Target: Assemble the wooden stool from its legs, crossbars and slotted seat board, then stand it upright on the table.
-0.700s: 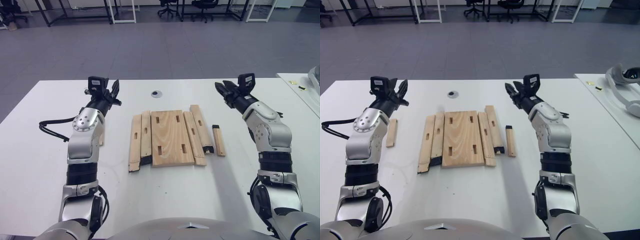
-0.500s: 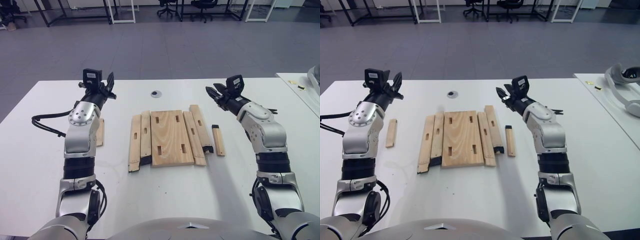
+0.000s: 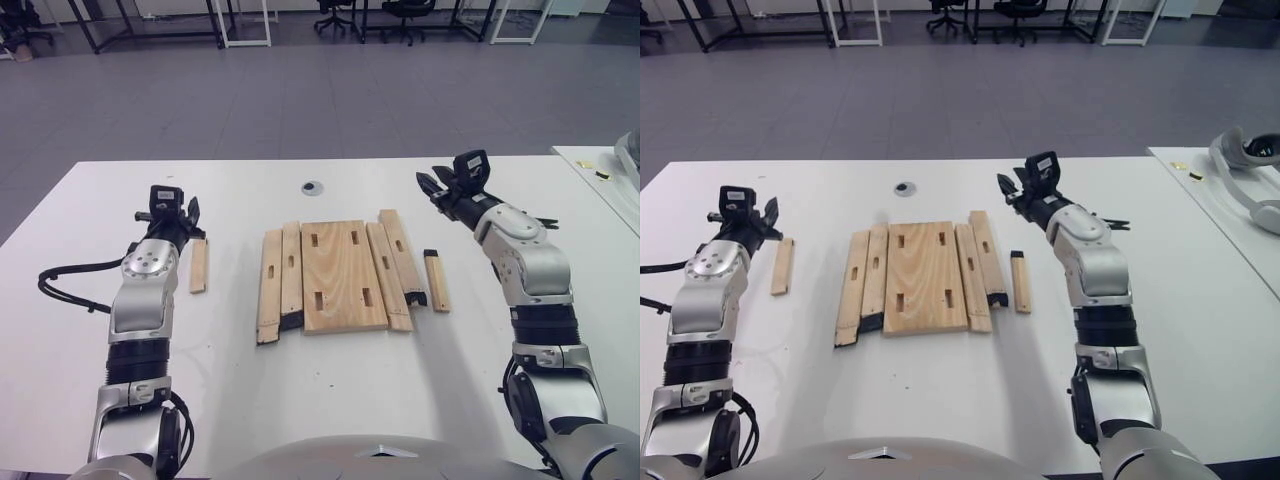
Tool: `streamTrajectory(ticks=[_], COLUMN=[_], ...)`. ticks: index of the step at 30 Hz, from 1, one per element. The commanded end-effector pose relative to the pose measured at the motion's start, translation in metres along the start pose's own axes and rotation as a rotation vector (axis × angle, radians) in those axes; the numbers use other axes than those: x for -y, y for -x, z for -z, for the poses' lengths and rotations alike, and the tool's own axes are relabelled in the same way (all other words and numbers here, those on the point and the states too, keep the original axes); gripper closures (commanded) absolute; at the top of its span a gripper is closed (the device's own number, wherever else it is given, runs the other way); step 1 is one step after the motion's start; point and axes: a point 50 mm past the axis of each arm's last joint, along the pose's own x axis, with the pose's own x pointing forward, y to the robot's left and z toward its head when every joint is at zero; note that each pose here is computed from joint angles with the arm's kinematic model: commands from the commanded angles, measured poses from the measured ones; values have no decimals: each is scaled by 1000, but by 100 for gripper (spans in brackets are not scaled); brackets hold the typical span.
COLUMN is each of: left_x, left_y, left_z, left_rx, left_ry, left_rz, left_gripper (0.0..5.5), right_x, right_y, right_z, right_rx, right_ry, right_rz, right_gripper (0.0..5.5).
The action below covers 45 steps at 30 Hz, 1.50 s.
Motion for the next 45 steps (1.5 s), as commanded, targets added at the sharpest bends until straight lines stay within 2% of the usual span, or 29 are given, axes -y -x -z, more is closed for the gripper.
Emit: streamTrajectory(ticks=[1, 2, 5, 17, 25, 32, 37, 39, 42, 45], left_x=[-5, -4, -1, 10, 10, 1, -7, -3, 18, 38], left_y=[4, 5, 8, 14, 24, 35, 38, 31, 6, 0], left_z=[37, 42, 53, 69, 101, 124, 135, 123, 47, -7], left_rx=[-155, -172, -202, -273, -420, -505, -518, -417, 34, 287], left_ry=[7, 22, 71, 126, 108, 71, -9, -21, -21, -53], left_rz=[-18, -8, -6, 55, 102, 132, 179, 209, 305, 389], left_gripper=[356, 356, 312, 312, 312, 417, 418, 418, 420, 420], right_x=[2, 2, 3, 3, 4, 4, 4, 4, -10, -30], right_y=[2, 3, 3, 4, 5, 6, 5, 4, 0, -3], right_z=[1, 1, 3, 7, 5, 6, 5, 4, -12, -30], right_rx=[1, -2, -9, -27, -14, -7, -4, 5, 100, 161], right_ry=[1, 0, 0, -1, -9, -15, -17, -39, -293, -485], right_rz=[19, 22, 24, 35, 54, 70, 69, 63, -44, -204], right_gripper=[372, 372, 372, 372, 372, 372, 372, 372, 372, 372])
